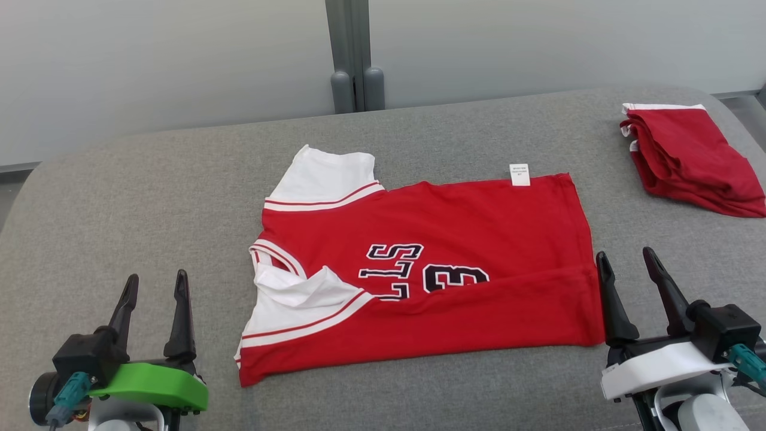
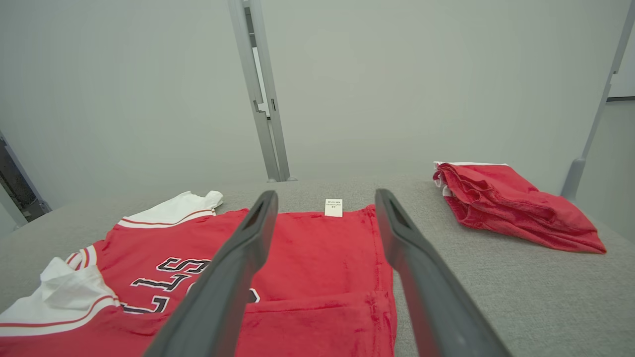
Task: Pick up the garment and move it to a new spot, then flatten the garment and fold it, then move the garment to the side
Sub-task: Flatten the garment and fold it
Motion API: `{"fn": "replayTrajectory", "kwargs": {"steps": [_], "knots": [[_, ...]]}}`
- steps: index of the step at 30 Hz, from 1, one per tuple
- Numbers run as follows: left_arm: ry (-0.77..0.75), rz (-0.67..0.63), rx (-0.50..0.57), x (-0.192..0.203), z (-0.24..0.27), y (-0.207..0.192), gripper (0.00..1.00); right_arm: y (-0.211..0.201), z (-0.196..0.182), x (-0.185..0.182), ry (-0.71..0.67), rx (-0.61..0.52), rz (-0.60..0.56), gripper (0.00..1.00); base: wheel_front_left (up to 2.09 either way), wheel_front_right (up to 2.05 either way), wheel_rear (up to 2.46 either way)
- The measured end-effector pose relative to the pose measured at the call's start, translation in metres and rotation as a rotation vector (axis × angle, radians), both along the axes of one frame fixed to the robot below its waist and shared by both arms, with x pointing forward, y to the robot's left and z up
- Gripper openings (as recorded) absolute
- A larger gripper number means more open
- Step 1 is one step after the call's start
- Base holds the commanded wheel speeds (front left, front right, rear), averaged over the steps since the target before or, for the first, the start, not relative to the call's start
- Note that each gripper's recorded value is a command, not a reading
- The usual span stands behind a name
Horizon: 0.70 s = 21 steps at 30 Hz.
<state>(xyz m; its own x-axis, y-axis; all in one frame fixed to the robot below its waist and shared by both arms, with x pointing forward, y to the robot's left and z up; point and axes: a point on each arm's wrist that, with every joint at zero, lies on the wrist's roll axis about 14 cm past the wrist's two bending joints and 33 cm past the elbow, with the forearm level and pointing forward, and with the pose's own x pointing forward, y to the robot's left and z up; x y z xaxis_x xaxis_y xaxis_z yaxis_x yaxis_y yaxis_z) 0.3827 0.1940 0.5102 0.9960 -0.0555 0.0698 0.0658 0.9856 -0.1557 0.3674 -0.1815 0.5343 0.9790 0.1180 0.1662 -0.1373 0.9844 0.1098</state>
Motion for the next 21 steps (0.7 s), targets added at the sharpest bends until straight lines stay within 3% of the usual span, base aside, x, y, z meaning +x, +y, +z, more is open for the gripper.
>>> {"fn": "replayTrajectory", "kwargs": {"steps": [21], "knots": [[0.025, 0.017, -0.004, -0.009, -0.009, 0.005, 1.0, 0.006, -0.014, -0.004, 0.043, 0.004, 0.01, 1.0, 0.0, 0.0, 0.0]]}}
